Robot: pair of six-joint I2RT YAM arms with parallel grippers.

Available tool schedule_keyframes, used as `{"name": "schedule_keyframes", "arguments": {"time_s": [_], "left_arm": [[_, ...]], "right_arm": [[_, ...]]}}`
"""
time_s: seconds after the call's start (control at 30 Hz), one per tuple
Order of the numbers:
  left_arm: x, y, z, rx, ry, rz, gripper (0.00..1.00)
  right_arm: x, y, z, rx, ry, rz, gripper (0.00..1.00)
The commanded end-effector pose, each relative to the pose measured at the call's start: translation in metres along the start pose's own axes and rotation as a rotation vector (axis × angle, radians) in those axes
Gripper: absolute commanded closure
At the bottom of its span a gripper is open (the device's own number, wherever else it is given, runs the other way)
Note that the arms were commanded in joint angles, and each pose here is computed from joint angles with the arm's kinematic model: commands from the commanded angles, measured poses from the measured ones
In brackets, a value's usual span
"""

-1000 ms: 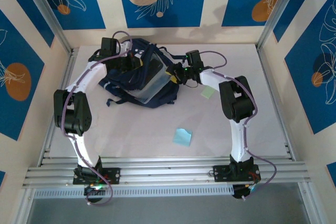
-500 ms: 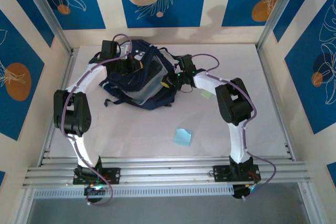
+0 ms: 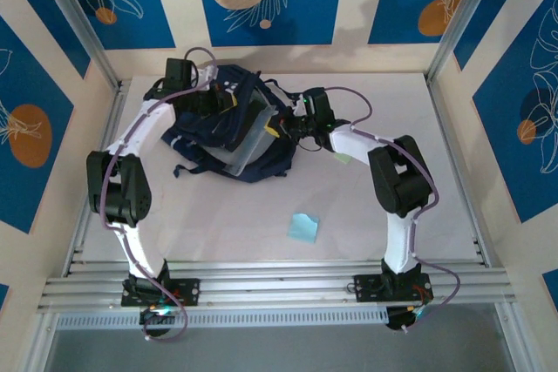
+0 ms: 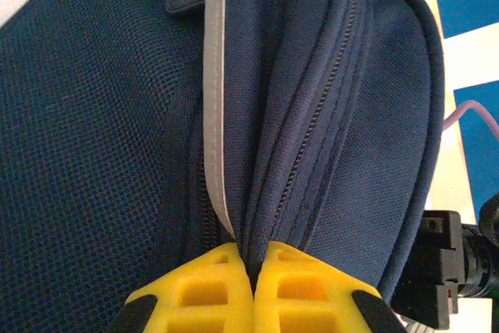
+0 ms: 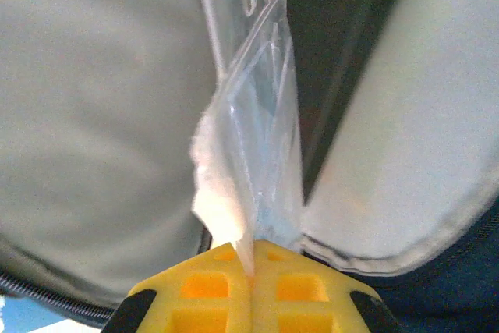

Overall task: Pack the student bag
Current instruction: Place the loose stationery in the student bag.

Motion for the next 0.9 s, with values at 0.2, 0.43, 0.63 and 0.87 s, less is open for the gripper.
{"name": "schedule_keyframes", "arguments": {"time_s": [0.2, 0.43, 0.63, 0.87], "left_arm": [[-0.028, 0.016, -0.021, -0.021, -0.067, 0.077, 1.0], [-0.027, 0.01, -0.02, -0.017, -0.084, 0.06, 1.0], [-0.027, 0.01, -0.02, -0.017, -0.089, 0.061, 1.0], [-0.035, 0.011, -0.024, -0.029, -0.109, 0.068, 1.0]], "right_arm": [[0.037, 0.007, -0.006, -0.015, 0.155, -0.059, 1.0], [0.041, 0.036, 0.016, -0.036, 0.292, -0.017, 1.0], [0.009, 0.041, 0.031, -0.049, 0.222, 0.027, 1.0], [-0.056, 0.041, 0.052, -0.066, -0.066, 0.165, 1.0]]}}
Point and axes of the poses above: each hand's point on the last joint's axis, 136 mm out from that joint toward the fingers, its own z axis out along the fingers, its own x axis along the line the jaws close on, y = z × x, the point moved 6 cm from there along -z, back along the fingers, and after that the axes turned 1 degree about -z, right-handed, at the moved point
